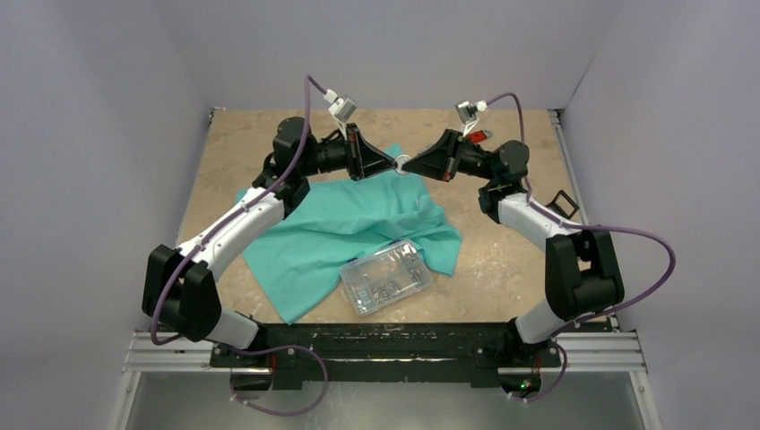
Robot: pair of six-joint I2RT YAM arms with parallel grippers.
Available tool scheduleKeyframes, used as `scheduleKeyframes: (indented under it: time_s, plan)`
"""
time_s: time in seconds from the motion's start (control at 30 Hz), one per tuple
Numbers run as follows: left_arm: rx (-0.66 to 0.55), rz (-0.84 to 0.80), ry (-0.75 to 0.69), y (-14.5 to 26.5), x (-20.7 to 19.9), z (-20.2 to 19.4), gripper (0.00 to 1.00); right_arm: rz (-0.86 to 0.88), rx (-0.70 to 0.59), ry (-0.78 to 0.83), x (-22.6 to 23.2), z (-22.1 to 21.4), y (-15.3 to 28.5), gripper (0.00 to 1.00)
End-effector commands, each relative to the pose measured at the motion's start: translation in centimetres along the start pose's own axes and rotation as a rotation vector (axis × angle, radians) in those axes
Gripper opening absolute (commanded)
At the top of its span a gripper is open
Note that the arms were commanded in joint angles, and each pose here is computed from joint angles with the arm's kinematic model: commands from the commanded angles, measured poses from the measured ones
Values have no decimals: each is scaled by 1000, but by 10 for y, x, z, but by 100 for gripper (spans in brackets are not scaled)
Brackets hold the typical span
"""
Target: Remove the brooch from the garment
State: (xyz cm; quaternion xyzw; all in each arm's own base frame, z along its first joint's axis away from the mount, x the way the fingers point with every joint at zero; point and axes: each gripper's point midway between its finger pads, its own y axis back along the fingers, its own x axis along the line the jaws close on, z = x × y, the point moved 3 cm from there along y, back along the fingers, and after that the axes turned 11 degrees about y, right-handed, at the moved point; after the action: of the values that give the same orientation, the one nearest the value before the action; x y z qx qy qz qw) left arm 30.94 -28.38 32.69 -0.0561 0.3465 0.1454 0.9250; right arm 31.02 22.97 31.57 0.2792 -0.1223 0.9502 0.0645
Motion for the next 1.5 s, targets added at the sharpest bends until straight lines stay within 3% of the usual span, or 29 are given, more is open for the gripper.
scheduleKeyframes:
  time_s: [0.0, 0.13, 0.33, 0.43, 0.5, 0.63, 0.83, 0.93, 1.17, 1.47]
  plan:
    - [-124, -1, -42, 12, -11, 34, 0, -29, -67, 55, 2, 19, 17, 5]
    - [-114, -13, -45, 11, -12, 35, 0, -14, -64, 78, 7, 18, 18, 17]
    - [-83, -17, -109, 10, -12, 35, 0, 20, -60, 139, 21, 25, 17, 58]
    - [-71, -14, -153, 11, -12, 36, 0, 26, -29, 158, 26, 26, 18, 72]
    - [-62, -13, -194, 12, -13, 37, 0, 2, -9, 173, 25, 26, 21, 75]
    - [-37, 1, -357, 18, -17, 40, 0, -77, 70, 292, 22, 27, 25, 73]
    - [34, -16, -684, 29, -27, 34, 0, -101, 192, 538, 36, 27, 35, 56]
    - [43, -68, -758, 31, -40, 29, 0, -119, 265, 633, 39, 22, 42, 51]
    - [32, -191, -625, 23, -74, 29, 0, -55, 261, 807, 66, 28, 34, 38]
    - [16, -228, -562, 17, -87, 29, 0, 17, 204, 819, 96, 36, 21, 31]
